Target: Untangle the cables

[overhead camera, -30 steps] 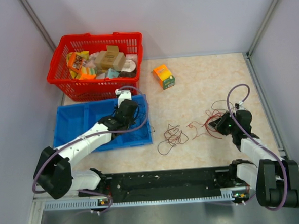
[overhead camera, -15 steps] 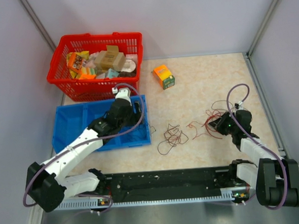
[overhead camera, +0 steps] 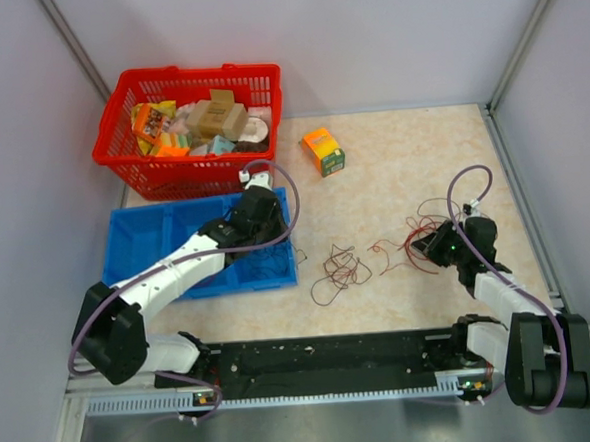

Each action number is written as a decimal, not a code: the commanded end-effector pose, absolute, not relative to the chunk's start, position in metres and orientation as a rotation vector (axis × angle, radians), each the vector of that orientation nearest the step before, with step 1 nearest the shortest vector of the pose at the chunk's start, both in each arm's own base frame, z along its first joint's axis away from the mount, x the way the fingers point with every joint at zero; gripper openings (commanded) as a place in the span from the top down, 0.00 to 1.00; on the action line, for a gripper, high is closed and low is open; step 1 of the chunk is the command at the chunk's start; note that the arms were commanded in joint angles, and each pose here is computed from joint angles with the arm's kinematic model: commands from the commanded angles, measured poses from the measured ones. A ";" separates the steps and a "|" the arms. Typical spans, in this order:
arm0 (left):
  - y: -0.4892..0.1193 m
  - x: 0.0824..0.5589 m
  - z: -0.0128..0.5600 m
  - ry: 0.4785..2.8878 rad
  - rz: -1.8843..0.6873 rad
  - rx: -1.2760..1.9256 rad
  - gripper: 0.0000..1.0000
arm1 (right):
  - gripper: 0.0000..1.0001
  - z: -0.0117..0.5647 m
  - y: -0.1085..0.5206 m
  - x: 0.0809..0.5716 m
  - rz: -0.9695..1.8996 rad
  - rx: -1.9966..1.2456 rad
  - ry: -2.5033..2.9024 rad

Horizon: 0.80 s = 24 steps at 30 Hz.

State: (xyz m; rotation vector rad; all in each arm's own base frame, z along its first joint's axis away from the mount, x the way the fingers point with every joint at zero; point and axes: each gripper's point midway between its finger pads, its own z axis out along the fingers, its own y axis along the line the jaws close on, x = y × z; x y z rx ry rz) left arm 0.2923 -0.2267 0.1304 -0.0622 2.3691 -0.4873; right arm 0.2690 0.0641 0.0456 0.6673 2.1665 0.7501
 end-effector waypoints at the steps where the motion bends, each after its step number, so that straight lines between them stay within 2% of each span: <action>1: -0.224 0.301 0.150 2.284 -0.504 -0.105 0.78 | 0.87 0.055 0.062 0.276 0.750 0.634 2.120; 4: -0.225 0.296 0.160 2.245 -0.545 -0.039 0.80 | 0.87 0.054 0.062 0.276 0.750 0.635 2.122; 7: -0.226 0.294 0.162 2.239 -0.556 -0.015 0.71 | 0.87 0.054 0.062 0.276 0.753 0.638 2.123; 9: -0.226 0.292 0.159 2.246 -0.558 -0.009 0.75 | 0.87 0.054 0.062 0.277 0.754 0.635 2.123; 10: -0.227 0.292 0.158 2.248 -0.564 -0.005 0.82 | 0.87 0.054 0.062 0.276 0.754 0.636 2.125; 12: -0.228 0.293 0.156 2.249 -0.564 -0.002 0.84 | 0.87 0.054 0.062 0.276 0.754 0.635 2.123; 14: -0.227 0.293 0.155 2.257 -0.551 -0.003 0.77 | 0.87 0.054 0.062 0.277 0.753 0.633 2.122; 16: -0.227 0.294 0.155 2.260 -0.544 -0.006 0.61 | 0.87 0.053 0.062 0.276 0.752 0.637 2.124; 17: -0.227 0.295 0.156 2.257 -0.545 -0.005 0.61 | 0.87 0.053 0.062 0.276 0.751 0.635 2.125; 19: -0.227 0.295 0.154 2.263 -0.543 -0.006 0.61 | 0.87 0.054 0.062 0.277 0.752 0.636 2.123; 24: -0.229 0.296 0.150 2.275 -0.543 -0.004 0.71 | 0.87 0.053 0.062 0.276 0.754 0.636 2.125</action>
